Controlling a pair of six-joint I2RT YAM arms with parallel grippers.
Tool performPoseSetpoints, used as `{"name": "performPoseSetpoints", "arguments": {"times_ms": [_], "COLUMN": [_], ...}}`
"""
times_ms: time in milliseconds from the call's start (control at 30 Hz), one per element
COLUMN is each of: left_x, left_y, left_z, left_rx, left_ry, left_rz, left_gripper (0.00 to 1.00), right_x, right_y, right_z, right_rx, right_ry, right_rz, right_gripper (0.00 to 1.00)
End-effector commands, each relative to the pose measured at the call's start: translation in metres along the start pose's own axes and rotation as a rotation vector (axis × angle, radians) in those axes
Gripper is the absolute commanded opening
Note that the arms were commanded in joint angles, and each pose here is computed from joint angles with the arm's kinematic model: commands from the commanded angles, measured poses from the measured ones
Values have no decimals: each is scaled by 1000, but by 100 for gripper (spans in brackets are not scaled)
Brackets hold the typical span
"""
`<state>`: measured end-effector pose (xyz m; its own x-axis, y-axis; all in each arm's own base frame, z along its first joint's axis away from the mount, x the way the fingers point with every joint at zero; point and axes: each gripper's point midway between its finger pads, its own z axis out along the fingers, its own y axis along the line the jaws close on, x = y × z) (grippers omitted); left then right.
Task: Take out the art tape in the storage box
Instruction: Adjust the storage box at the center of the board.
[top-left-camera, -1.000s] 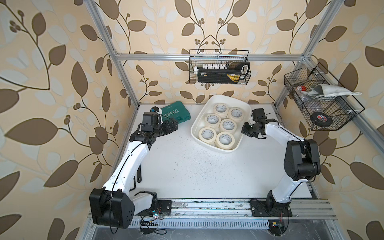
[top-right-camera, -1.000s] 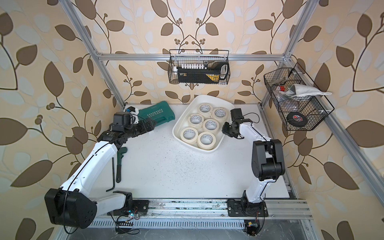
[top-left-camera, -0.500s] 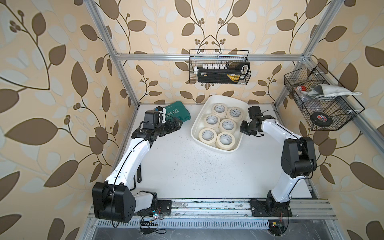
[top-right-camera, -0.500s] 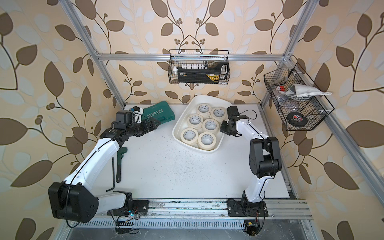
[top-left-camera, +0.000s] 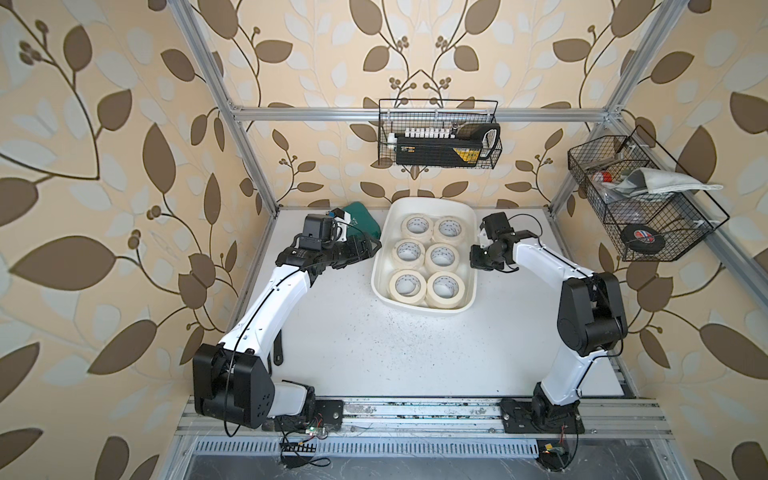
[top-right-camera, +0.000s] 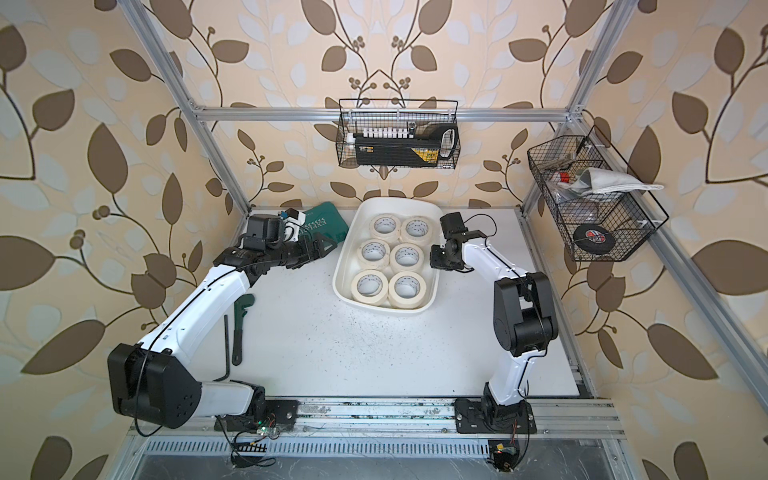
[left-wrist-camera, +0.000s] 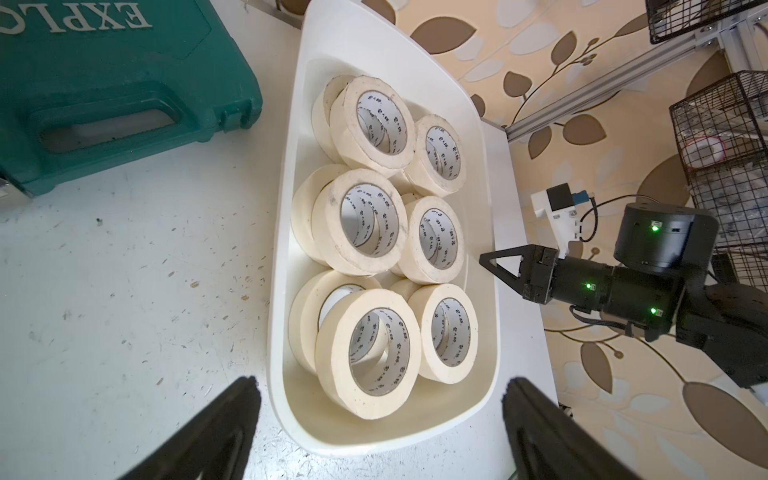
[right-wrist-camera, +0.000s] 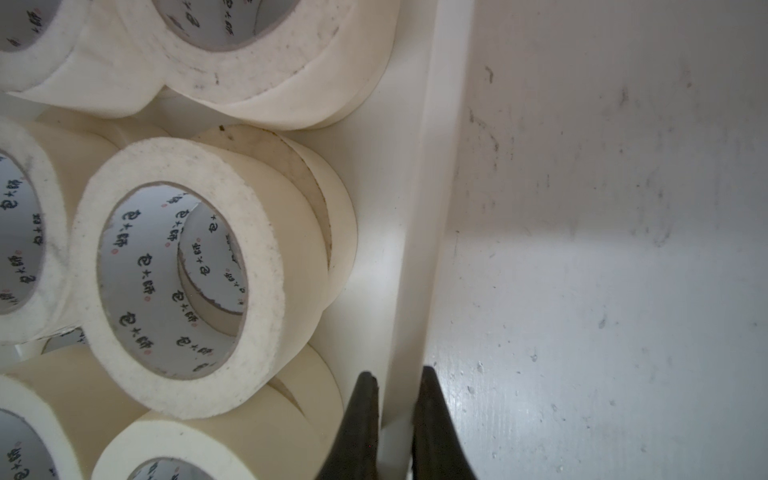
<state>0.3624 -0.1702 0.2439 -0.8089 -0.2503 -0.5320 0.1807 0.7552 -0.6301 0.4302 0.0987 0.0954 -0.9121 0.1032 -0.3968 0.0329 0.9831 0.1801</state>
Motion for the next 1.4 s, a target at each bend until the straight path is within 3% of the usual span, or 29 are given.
{"name": "performPoseSetpoints", "arguments": {"times_ms": [0,333,633,700,900,1133,1367], "left_x": [-1,-3,-3,-3,-3,0,0], "left_y": [-6,-4,4,4,5,0,10], "left_z": [0,3,5,5,4,4,3], "left_rx": [18,-6,-40,-43,-48,-19,-85], "left_ry": [25,46,43,45,45,62,75], "left_rz": [25,19,6,5,9,27,28], "left_gripper": [94,94,95,95,95,99,99], "right_x": [-3,-24,-20,-21,-33,-45,-35], "right_y": [17,22,20,21,32,65,116], "right_z": [-4,-1,-14,-18,-49,-93,-76], "right_rx": [-51,-77,-91,-101,-149,-238,-278], "right_ry": [11,-19,-75,-84,-145,-168,-103], "right_rz": [-225,-130,33,48,43,33,36], "right_gripper": [0,0,0,32,52,56,56]}}
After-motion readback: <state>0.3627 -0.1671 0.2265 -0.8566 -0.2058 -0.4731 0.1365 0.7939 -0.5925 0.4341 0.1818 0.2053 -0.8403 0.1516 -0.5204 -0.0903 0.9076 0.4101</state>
